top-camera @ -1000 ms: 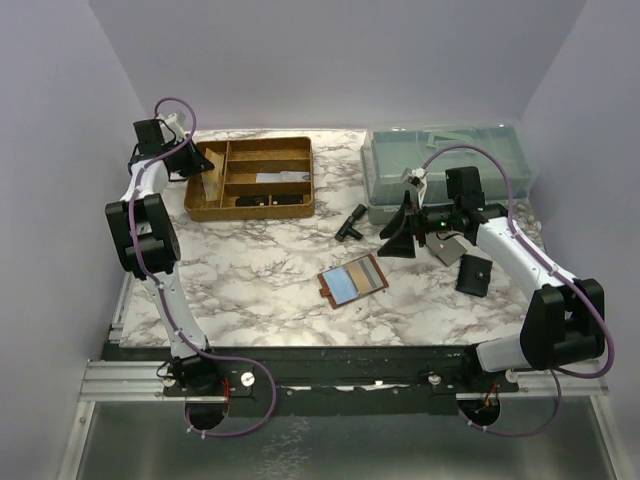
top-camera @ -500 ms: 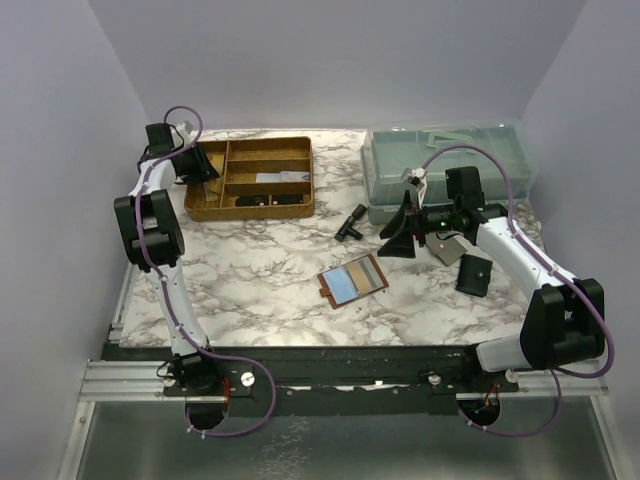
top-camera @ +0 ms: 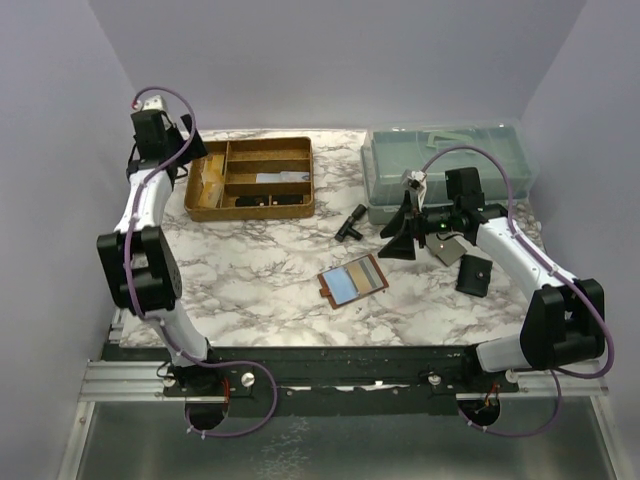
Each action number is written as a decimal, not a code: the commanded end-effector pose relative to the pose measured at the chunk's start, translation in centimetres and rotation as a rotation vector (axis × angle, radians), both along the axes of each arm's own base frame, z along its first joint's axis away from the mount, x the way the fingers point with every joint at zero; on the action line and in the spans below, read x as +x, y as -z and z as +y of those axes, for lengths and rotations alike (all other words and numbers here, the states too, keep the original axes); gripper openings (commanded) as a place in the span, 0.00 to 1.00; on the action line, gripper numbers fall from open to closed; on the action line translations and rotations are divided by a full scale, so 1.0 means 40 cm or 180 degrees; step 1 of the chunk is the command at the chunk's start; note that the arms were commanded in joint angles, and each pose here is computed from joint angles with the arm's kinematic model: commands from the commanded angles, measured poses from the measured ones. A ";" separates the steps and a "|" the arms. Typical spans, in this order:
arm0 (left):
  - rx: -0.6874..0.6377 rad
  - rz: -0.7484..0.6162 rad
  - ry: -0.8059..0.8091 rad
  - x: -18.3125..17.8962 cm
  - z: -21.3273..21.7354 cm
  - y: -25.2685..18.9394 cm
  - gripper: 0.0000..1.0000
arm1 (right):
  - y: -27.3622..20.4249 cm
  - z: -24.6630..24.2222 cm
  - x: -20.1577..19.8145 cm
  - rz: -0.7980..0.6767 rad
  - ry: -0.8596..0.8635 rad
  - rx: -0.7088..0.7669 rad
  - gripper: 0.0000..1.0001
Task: Take the credit cards out of the card holder
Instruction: Remove the credit card from the card holder.
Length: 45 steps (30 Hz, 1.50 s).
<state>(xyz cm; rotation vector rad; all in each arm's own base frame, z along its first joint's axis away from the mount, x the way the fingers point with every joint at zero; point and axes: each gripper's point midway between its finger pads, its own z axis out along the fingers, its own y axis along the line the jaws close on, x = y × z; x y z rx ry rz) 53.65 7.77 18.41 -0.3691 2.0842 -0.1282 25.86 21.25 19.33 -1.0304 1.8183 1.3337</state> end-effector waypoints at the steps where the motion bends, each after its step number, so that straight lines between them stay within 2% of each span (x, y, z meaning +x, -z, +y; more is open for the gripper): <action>1: -0.0580 -0.1016 -0.0346 -0.057 0.004 -0.202 0.99 | -0.003 -0.008 -0.012 -0.0314 -0.0050 -0.0058 0.89; 5: -0.1501 -0.1302 0.0218 -0.164 -0.097 -0.226 0.99 | -0.007 -0.012 -0.038 -0.0611 -0.0159 -0.0012 0.89; 7: -0.1745 -0.1319 0.0492 -0.219 -0.154 -0.225 0.96 | 0.000 -0.014 -0.063 -0.0777 -0.0259 0.0038 0.90; 12: -0.2263 -0.1027 0.0904 -0.362 -0.289 -0.182 0.94 | 0.041 -0.019 -0.132 -0.1431 -0.0639 0.0199 0.93; 15: -0.2340 -0.0824 0.1219 -0.446 -0.404 -0.146 0.94 | 0.091 -0.027 -0.167 -0.1821 -0.0877 0.0200 0.98; 17: -0.2336 -0.0601 0.1365 -0.503 -0.491 -0.108 0.94 | 0.126 -0.034 -0.164 -0.1906 -0.0932 0.0084 0.98; 20: -0.2358 -0.0364 0.1603 -0.589 -0.618 -0.066 0.91 | 0.155 -0.042 -0.144 -0.1750 -0.0897 -0.0083 0.97; 26: -0.2460 -0.0148 0.1676 -0.717 -0.760 -0.017 0.85 | 0.166 -0.044 -0.116 -0.1533 -0.0675 -0.0198 0.94; 35: -0.2400 0.0129 0.1520 -0.796 -0.913 0.087 0.85 | 0.212 -0.062 -0.050 -0.1319 -0.0321 -0.0577 0.86; 38: -0.2357 0.0159 0.1538 -0.796 -0.946 0.112 0.84 | 0.235 -0.070 -0.025 -0.1241 -0.0193 -0.0750 0.77; 40: -0.2316 0.0195 0.1537 -0.788 -0.961 0.134 0.81 | 0.254 -0.075 -0.002 -0.1123 -0.0039 -0.0880 0.63; 44: -0.2337 0.0159 0.1632 -0.774 -0.994 0.157 0.69 | 0.264 -0.053 0.008 -0.0801 0.0076 -0.0892 0.41; 45: -0.2344 0.0146 0.1671 -0.772 -1.004 0.159 0.66 | 0.263 -0.043 0.007 -0.0703 0.0093 -0.0871 0.32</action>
